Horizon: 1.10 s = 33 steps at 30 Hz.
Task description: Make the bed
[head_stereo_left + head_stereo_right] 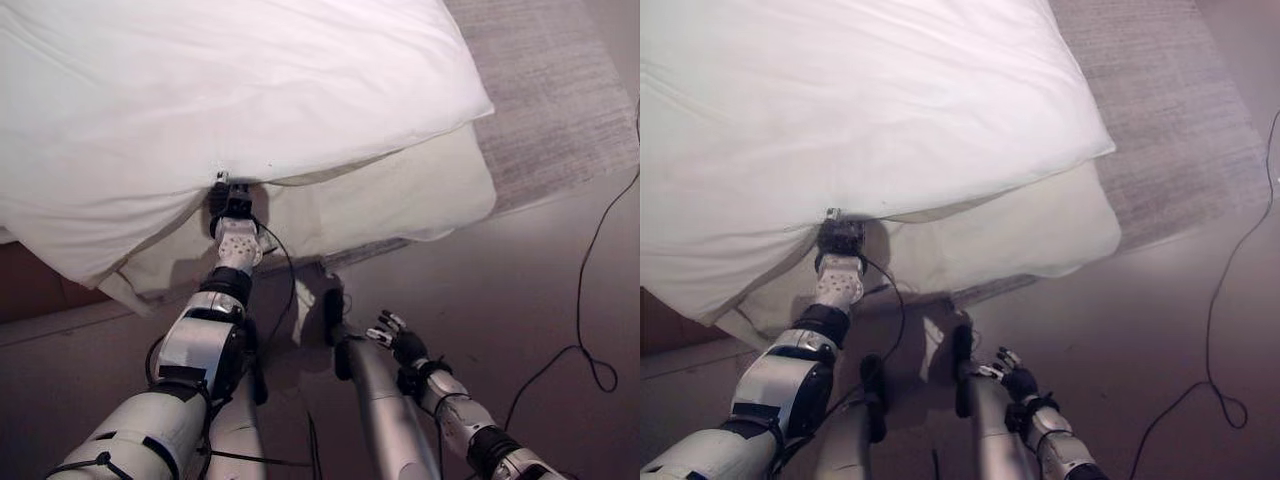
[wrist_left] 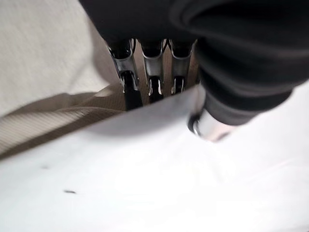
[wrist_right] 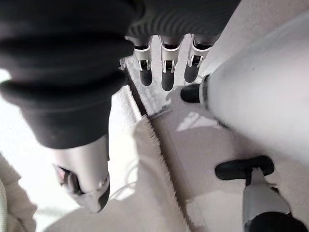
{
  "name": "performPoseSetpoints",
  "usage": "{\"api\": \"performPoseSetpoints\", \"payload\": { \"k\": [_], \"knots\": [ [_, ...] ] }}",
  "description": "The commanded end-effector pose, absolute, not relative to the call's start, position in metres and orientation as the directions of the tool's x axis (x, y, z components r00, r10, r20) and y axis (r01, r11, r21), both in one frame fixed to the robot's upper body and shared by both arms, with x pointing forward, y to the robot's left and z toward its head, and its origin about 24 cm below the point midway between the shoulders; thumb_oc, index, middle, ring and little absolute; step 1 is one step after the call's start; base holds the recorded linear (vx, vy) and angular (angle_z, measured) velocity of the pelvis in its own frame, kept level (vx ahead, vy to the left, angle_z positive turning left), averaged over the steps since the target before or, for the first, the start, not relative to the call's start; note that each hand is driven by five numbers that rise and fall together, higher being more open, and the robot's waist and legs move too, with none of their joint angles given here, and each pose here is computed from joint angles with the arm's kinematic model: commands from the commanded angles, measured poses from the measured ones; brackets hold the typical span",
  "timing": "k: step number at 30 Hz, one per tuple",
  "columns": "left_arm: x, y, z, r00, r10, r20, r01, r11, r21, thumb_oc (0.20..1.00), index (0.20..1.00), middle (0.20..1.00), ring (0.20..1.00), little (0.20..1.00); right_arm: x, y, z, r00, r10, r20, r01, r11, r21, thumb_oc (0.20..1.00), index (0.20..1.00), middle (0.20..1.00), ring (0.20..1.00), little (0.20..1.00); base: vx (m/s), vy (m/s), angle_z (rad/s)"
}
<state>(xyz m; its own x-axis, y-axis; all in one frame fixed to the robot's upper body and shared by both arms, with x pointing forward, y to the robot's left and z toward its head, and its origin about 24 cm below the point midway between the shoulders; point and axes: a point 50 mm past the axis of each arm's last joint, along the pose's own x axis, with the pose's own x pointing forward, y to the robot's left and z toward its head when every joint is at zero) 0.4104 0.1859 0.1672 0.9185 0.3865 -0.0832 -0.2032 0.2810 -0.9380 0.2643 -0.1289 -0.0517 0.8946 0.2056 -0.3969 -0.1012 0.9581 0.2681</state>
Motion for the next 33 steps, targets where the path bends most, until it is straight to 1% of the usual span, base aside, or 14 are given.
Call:
{"api": "performPoseSetpoints", "payload": {
  "k": [1, 6, 10, 12, 14, 19, 20, 21, 22, 26, 27, 28, 30, 33],
  "knots": [
    [0.409, 0.188, 0.221, 0.883, 0.460, 0.090, -0.033, 0.253, -0.967, 0.200, 0.200, 0.200, 0.200, 0.200, 0.266, -0.127, -0.037, 0.925, 0.224, -0.307, -0.128, 0.944, 0.304, 1.000, 1.000, 1.000, 1.000, 1.000, 0.00, 0.000, 0.00],
    [0.397, 0.163, 0.242, 0.870, 0.441, 0.219, 0.127, 0.230, -0.965, 0.200, 0.200, 0.200, 0.200, 0.200, 0.280, -0.110, -0.013, 0.944, 0.266, -0.193, -0.169, 0.897, 0.408, 1.000, 1.000, 1.000, 1.000, 1.000, 0.00, 0.012, 0.03],
    [0.378, 0.133, 0.253, 0.856, 0.375, 0.355, 0.296, 0.205, -0.933, 0.200, 0.200, 0.200, 0.200, 0.200, 0.296, -0.084, 0.009, 0.938, 0.332, -0.096, -0.220, 0.788, 0.575, 1.000, 1.000, 1.000, 1.000, 1.000, 0.00, 0.012, 0.04],
    [0.373, 0.124, 0.254, 0.857, 0.353, 0.375, 0.328, 0.189, -0.926, 0.200, 0.200, 0.200, 0.200, 0.200, 0.300, -0.077, 0.014, 0.937, 0.340, -0.086, -0.223, 0.766, 0.603, 1.000, 1.000, 1.000, 1.000, 1.000, -0.01, 0.012, 0.07],
    [0.357, 0.104, 0.258, 0.842, 0.289, 0.455, 0.430, 0.149, -0.890, 0.200, 0.200, 0.200, 0.200, 0.200, 0.311, -0.055, 0.034, 0.929, 0.369, -0.024, -0.247, 0.668, 0.702, 1.000, 1.000, 1.000, 1.000, 1.000, -0.01, 0.023, 0.10],
    [0.334, 0.087, 0.264, 0.816, 0.206, 0.540, 0.522, 0.139, -0.841, 0.200, 0.200, 0.200, 0.200, 0.200, 0.331, -0.034, 0.067, 0.933, 0.357, 0.038, -0.213, 0.467, 0.858, 1.000, 1.000, 1.000, 1.000, 1.000, -0.01, 0.002, 0.18],
    [0.334, 0.087, 0.264, 0.816, 0.205, 0.540, 0.522, 0.139, -0.841, 0.200, 0.200, 0.200, 0.200, 0.200, 0.331, -0.034, 0.067, 0.933, 0.357, 0.038, -0.213, 0.467, 0.858, 1.000, 1.000, 1.000, 1.000, 1.000, 0.00, 0.004, 0.26],
    [0.329, 0.087, 0.264, 0.806, 0.193, 0.560, 0.541, 0.147, -0.828, 0.200, 0.200, 0.200, 0.200, 0.200, 0.336, -0.030, 0.079, 0.936, 0.347, 0.064, -0.210, 0.402, 0.891, 1.000, 1.000, 1.000, 1.000, 1.000, 0.00, 0.005, 0.19],
    [0.328, 0.087, 0.263, 0.806, 0.192, 0.560, 0.540, 0.148, -0.828, 0.200, 0.200, 0.200, 0.200, 0.200, 0.336, -0.030, 0.079, 0.936, 0.346, 0.064, -0.210, 0.402, 0.891, 1.000, 1.000, 1.000, 1.000, 1.000, 0.00, 0.008, 0.18],
    [0.316, 0.092, 0.260, 0.786, 0.179, 0.591, 0.570, 0.158, -0.806, 0.200, 0.200, 0.200, 0.200, 0.200, 0.338, -0.021, 0.099, 0.938, 0.328, 0.112, -0.209, 0.278, 0.937, 1.000, 1.000, 1.000, 1.000, 1.000, 0.02, 0.001, 0.18],
    [0.315, 0.100, 0.254, 0.793, 0.195, 0.577, 0.551, 0.174, -0.816, 0.200, 0.200, 0.200, 0.200, 0.200, 0.342, -0.024, 0.108, 0.951, 0.282, 0.130, -0.196, 0.221, 0.955, 1.000, 1.000, 1.000, 1.000, 1.000, 0.03, 0.012, 0.17],
    [0.315, 0.099, 0.253, 0.794, 0.194, 0.576, 0.550, 0.175, -0.817, 0.200, 0.200, 0.200, 0.200, 0.200, 0.342, -0.024, 0.108, 0.951, 0.281, 0.130, -0.196, 0.221, 0.956, 1.000, 1.000, 1.000, 1.000, 1.000, 0.03, 0.016, 0.13],
    [0.312, 0.114, 0.246, 0.792, 0.234, 0.564, 0.523, 0.215, -0.825, 0.200, 0.200, 0.200, 0.200, 0.200, 0.346, -0.032, 0.125, 0.957, 0.219, 0.190, -0.224, 0.142, 0.964, 1.000, 1.000, 1.000, 1.000, 1.000, 0.02, 0.014, 0.05],
    [0.311, 0.124, 0.243, 0.785, 0.269, 0.558, 0.505, 0.245, -0.828, 0.200, 0.200, 0.200, 0.200, 0.200, 0.347, -0.041, 0.134, 0.956, 0.182, 0.229, -0.253, 0.124, 0.959, 1.000, 1.000, 1.000, 1.000, 1.000, 0.02, 0.010, 0.06]
  ]
}}
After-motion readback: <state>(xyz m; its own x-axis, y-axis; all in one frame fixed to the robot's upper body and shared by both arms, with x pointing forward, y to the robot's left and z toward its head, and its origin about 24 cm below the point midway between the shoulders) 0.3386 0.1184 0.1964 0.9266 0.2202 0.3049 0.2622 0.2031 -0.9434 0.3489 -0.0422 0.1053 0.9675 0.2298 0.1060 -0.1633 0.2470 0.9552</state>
